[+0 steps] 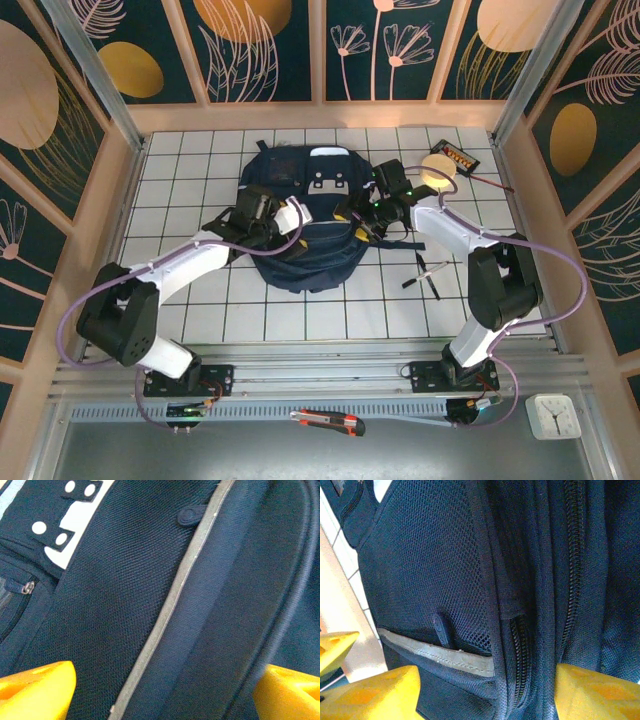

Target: Pack the student bag

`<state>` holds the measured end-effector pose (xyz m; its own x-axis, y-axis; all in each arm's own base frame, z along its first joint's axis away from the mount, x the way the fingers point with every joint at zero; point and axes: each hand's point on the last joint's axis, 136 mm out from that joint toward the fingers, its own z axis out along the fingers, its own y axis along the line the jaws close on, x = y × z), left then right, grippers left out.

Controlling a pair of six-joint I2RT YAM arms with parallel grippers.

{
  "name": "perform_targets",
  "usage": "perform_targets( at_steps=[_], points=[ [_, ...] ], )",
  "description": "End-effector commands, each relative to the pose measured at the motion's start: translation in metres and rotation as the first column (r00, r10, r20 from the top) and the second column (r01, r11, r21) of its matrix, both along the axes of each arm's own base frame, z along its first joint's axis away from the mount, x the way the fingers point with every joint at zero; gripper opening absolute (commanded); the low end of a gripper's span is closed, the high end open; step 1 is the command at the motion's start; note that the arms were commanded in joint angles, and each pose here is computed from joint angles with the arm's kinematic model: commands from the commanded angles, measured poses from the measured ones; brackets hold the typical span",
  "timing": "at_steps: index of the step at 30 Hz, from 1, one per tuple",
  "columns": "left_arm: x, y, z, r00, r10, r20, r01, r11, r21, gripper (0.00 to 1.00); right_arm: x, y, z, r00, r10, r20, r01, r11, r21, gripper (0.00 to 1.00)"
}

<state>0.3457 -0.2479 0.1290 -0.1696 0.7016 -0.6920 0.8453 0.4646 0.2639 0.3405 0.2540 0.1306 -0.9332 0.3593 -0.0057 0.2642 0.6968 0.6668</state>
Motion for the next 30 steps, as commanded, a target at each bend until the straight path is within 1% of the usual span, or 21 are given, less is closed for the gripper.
perform_targets(
  at_steps=[1, 5, 9, 10, 11, 13, 14, 15, 16, 17, 19, 21, 24, 25, 27, 29, 30],
  points=[
    [0.020, -0.008, 0.021, 0.997, 0.003, 0.083, -0.003, 1.000, -0.005, 0.86, 0.008, 0.015, 0.017, 0.998, 0.017, 0.055, -0.020, 0.999, 0.047, 0.70],
    [0.035, -0.012, 0.033, 0.994, 0.056, 0.099, -0.051, 0.997, -0.049, 0.80, 0.006, 0.016, 0.015, 0.998, 0.023, 0.052, -0.025, 0.999, 0.046, 0.70],
    [0.043, -0.015, 0.041, 0.991, 0.096, 0.095, -0.088, 0.992, -0.086, 0.70, 0.003, 0.016, 0.011, 0.999, 0.024, 0.044, -0.026, 0.999, 0.044, 0.70],
    [0.043, -0.016, 0.041, 0.991, 0.098, 0.091, -0.090, 0.992, -0.090, 0.65, 0.003, 0.016, 0.011, 0.999, 0.024, 0.044, -0.026, 0.999, 0.044, 0.70],
    [0.044, -0.017, 0.041, 0.991, 0.100, 0.085, -0.092, 0.991, -0.094, 0.56, 0.003, 0.016, 0.010, 0.999, 0.025, 0.044, -0.027, 0.999, 0.043, 0.70],
    [0.043, -0.019, 0.038, 0.993, 0.093, 0.065, -0.087, 0.992, -0.092, 0.35, 0.002, 0.016, 0.010, 0.999, 0.027, 0.044, -0.029, 0.999, 0.042, 0.70],
    [0.041, -0.020, 0.035, 0.995, 0.084, 0.051, -0.079, 0.993, -0.092, 0.22, 0.002, 0.016, 0.010, 0.999, 0.028, 0.045, -0.030, 0.999, 0.042, 0.71],
    [0.039, -0.023, 0.034, 0.997, 0.069, 0.037, -0.066, 0.993, -0.097, 0.12, 0.003, 0.015, 0.011, 0.998, 0.028, 0.048, -0.030, 0.999, 0.039, 0.71],
    [0.037, -0.024, 0.032, 0.998, 0.057, 0.026, -0.055, 0.993, -0.102, 0.04, 0.003, 0.014, 0.011, 0.999, 0.027, 0.048, -0.029, 0.999, 0.034, 0.72],
    [0.035, -0.026, 0.031, 0.999, 0.048, 0.013, -0.046, 0.993, -0.111, 0.00, 0.002, 0.012, 0.010, 0.999, 0.024, 0.046, -0.026, 0.999, 0.027, 0.74],
    [0.038, -0.026, 0.033, 0.997, 0.083, -0.003, -0.083, 0.988, -0.131, 0.00, 0.003, 0.004, 0.011, 0.999, 0.015, 0.051, -0.015, 1.000, 0.004, 0.77],
    [0.047, -0.019, 0.036, 0.986, 0.167, -0.013, -0.167, 0.977, -0.135, 0.00, 0.006, -0.012, 0.015, 0.997, -0.007, 0.071, 0.011, 0.999, -0.051, 0.81],
    [0.064, 0.001, 0.042, 0.946, 0.325, 0.008, -0.323, 0.940, -0.113, 0.00, 0.012, -0.046, 0.029, 0.989, -0.062, 0.137, 0.083, 0.984, -0.156, 0.86],
    [0.068, 0.007, 0.046, 0.928, 0.372, 0.016, -0.368, 0.924, -0.106, 0.00, 0.013, -0.064, 0.035, 0.983, -0.092, 0.162, 0.125, 0.971, -0.206, 0.87],
    [0.074, 0.021, 0.053, 0.890, 0.454, 0.038, -0.448, 0.888, -0.107, 0.00, 0.014, -0.099, 0.044, 0.966, -0.150, 0.211, 0.207, 0.937, -0.281, 0.88],
    [0.073, 0.025, 0.063, 0.873, 0.485, 0.047, -0.475, 0.869, -0.138, 0.00, 0.007, -0.141, 0.043, 0.945, -0.229, 0.233, 0.301, 0.886, -0.353, 0.81],
    [0.073, 0.026, 0.067, 0.868, 0.494, 0.045, -0.483, 0.862, -0.155, 0.00, 0.003, -0.156, 0.039, 0.940, -0.253, 0.228, 0.323, 0.875, -0.360, 0.79]
  ],
)
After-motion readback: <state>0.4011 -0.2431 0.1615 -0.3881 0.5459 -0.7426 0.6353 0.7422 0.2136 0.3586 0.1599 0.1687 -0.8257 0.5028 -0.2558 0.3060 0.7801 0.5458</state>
